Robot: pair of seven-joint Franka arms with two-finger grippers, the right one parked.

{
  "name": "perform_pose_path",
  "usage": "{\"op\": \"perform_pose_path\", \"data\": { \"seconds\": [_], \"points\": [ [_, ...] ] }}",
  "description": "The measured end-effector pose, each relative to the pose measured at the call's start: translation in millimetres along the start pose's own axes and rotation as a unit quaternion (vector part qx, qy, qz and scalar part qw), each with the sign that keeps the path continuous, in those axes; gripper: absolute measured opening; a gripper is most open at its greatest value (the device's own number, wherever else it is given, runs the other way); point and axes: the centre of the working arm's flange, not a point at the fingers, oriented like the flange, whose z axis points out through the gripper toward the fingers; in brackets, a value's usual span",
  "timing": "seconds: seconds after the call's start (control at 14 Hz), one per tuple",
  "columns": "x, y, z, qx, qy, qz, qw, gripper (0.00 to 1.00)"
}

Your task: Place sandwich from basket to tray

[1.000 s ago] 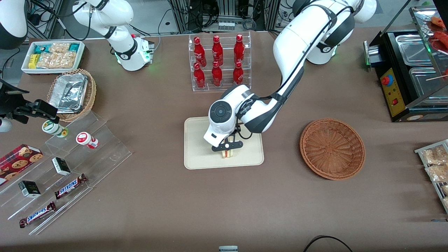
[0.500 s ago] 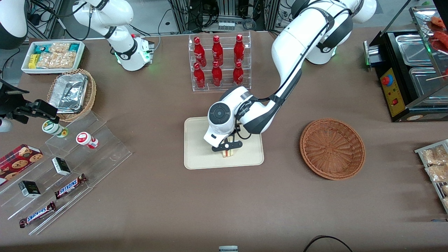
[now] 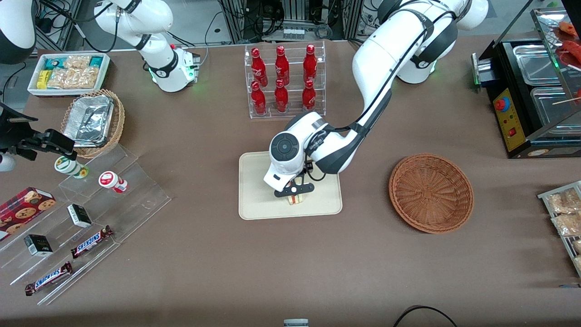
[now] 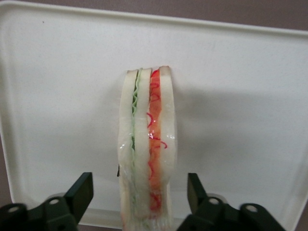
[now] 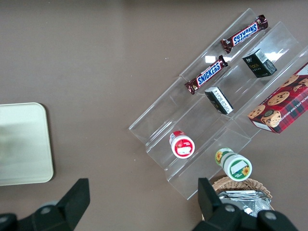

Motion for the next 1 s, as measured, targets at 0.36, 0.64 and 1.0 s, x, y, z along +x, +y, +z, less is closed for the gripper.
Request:
{"op": "perform_pose_path", "data": {
  "seconds": [0.36, 0.64, 1.0],
  "points": [
    [-6.2, -4.9, -64.8, -0.002, 0.013, 0.000, 0.9999, 1.00],
    [-13.0, -16.3, -118.0, -0.004, 0.028, 0.000, 0.9996, 1.00],
    [20.7, -80.0, -162.4, 0.030, 0.012, -0.027, 0.9991, 1.00]
  ]
}}
